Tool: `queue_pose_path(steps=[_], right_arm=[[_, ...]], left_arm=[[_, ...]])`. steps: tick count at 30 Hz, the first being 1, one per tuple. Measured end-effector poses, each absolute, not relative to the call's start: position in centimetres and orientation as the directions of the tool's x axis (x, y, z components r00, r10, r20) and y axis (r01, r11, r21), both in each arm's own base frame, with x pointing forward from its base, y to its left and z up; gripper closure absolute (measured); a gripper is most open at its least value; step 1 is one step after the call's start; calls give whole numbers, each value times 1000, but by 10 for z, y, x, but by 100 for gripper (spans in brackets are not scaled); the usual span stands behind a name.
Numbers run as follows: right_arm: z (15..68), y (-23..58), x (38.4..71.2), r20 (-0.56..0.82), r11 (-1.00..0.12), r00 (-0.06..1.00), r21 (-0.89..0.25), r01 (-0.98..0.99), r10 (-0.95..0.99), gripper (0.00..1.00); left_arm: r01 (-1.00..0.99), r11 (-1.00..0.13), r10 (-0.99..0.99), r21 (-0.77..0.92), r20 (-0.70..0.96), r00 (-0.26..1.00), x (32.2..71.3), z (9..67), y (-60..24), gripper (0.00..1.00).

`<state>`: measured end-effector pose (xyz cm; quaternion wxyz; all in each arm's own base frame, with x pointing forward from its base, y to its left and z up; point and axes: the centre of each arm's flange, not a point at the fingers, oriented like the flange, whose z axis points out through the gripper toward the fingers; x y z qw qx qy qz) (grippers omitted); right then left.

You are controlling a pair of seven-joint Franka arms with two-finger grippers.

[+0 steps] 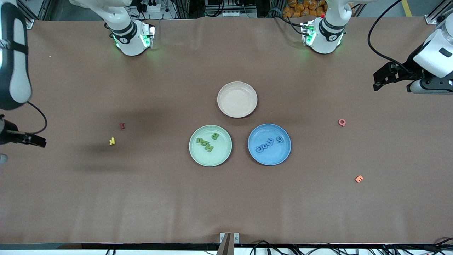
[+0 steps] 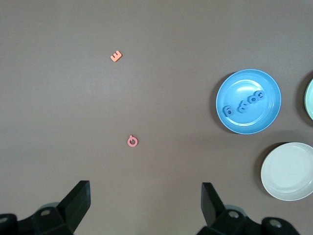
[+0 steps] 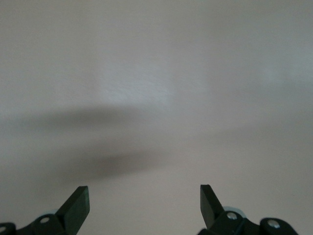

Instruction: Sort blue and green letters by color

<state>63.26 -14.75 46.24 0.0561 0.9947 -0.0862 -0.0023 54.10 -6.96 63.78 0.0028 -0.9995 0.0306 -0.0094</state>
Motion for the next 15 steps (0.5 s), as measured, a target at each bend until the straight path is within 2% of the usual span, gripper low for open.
queue_pose_path(steps=[15], right_arm=[[587, -107, 558, -87, -987, 983, -2, -163, -162, 0]], left_arm=[[-67, -998, -67, -6, 22, 998, 541, 638, -70, 0]])
